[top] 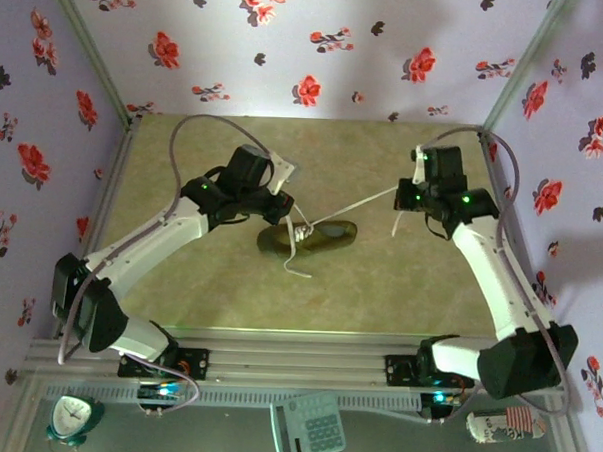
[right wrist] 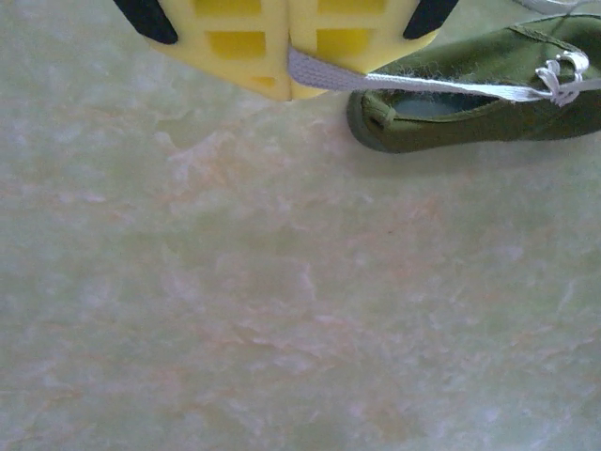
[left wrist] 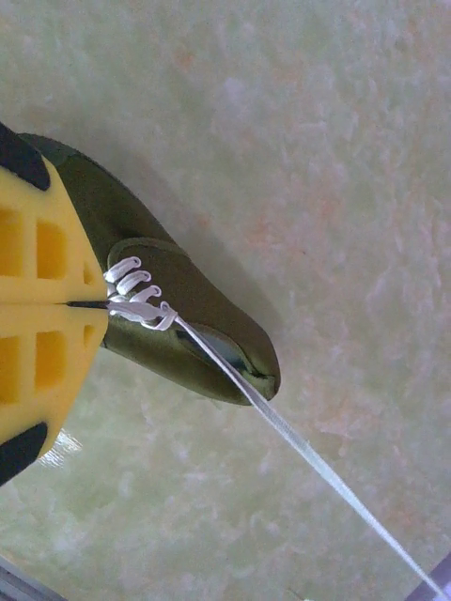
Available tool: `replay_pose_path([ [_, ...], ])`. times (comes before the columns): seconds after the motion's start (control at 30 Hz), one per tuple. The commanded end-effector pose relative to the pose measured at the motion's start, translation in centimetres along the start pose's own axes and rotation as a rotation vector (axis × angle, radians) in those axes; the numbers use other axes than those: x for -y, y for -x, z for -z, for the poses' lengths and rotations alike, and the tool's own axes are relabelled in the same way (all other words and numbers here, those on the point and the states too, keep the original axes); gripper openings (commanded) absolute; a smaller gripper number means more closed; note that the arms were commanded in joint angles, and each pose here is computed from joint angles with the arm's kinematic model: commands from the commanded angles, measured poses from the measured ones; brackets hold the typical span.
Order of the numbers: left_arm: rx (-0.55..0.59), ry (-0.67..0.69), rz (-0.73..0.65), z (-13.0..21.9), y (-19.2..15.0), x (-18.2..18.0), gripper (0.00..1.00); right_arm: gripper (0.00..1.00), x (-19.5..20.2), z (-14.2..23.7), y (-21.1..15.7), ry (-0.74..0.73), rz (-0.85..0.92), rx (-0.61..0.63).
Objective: Tie the shoes
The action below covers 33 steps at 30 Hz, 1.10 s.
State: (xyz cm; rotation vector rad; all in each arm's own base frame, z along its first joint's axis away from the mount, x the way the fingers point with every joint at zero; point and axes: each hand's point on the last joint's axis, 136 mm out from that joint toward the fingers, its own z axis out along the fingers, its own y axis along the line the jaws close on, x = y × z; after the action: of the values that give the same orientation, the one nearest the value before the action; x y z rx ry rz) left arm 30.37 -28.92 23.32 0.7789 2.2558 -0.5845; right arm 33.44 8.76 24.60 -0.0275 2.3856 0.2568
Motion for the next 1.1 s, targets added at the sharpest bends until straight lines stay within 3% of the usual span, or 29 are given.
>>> replay_pose_path([
  [0.0,0.115,-0.011,-0.032,1.5,3.7,0.8,0.00,0.00,0.8,1.9,-0.2,-0.042,0.017,0.030],
  [0.67,0.130,0.071,-0.069,0.9,7.3,-0.6,0.00,0.00,0.1,5.5,-1.6,0.028,-0.017,0.074],
  [0.9,0.113,0.060,-0.068,-0.6,8.0,-0.6,0.00,0.00,-0.1,5.0,-3.0,0.046,-0.022,0.032],
  [1.07,0.068,0.052,-0.050,-2.5,6.8,-0.8,0.00,0.00,1.7,3.6,-4.6,-0.045,-0.058,-0.019],
])
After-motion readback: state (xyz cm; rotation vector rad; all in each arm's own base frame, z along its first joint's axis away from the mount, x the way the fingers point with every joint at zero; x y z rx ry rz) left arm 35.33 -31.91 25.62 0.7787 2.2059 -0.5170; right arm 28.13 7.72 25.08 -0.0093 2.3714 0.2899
